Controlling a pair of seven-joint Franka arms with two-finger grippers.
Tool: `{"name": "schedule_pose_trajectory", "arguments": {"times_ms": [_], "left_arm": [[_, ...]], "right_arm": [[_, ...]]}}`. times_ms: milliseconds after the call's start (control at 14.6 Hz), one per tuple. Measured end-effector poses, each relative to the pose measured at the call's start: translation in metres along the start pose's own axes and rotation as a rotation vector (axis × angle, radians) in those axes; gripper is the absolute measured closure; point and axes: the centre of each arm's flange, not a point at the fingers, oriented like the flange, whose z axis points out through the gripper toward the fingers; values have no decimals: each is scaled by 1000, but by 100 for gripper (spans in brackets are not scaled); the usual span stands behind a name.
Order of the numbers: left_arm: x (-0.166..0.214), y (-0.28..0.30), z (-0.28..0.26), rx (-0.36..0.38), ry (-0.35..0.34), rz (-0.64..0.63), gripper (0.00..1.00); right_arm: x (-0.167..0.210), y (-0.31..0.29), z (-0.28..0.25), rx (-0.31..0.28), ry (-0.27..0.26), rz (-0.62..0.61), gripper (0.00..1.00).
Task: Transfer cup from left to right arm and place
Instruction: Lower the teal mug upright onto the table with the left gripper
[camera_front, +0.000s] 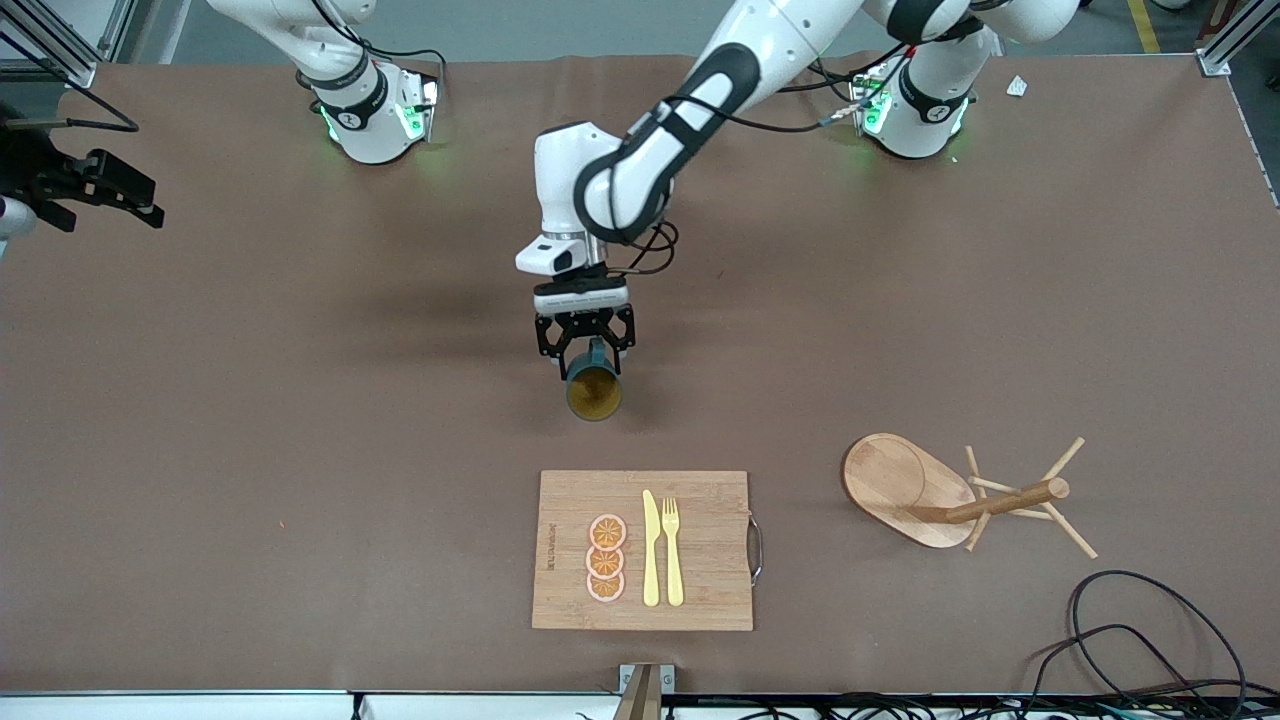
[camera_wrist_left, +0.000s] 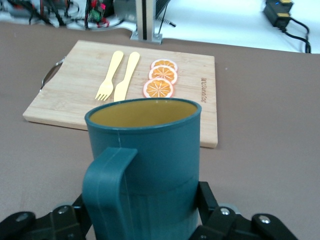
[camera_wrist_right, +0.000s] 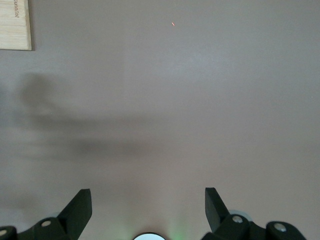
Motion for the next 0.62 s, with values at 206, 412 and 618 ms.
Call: {"name": "schedule_pose_trajectory", "arguments": {"times_ms": [206, 412, 618], "left_arm": [[-52, 1, 10, 14, 144, 68, 18], [-92, -5, 30, -22, 283, 50, 18], [-121, -18, 56, -59, 381, 47, 18]], "right_arm": [[0, -3, 0, 0, 0, -5, 0], [0, -4, 1, 1, -6, -7, 0], [0, -4, 5, 2, -17, -8, 0]]}}
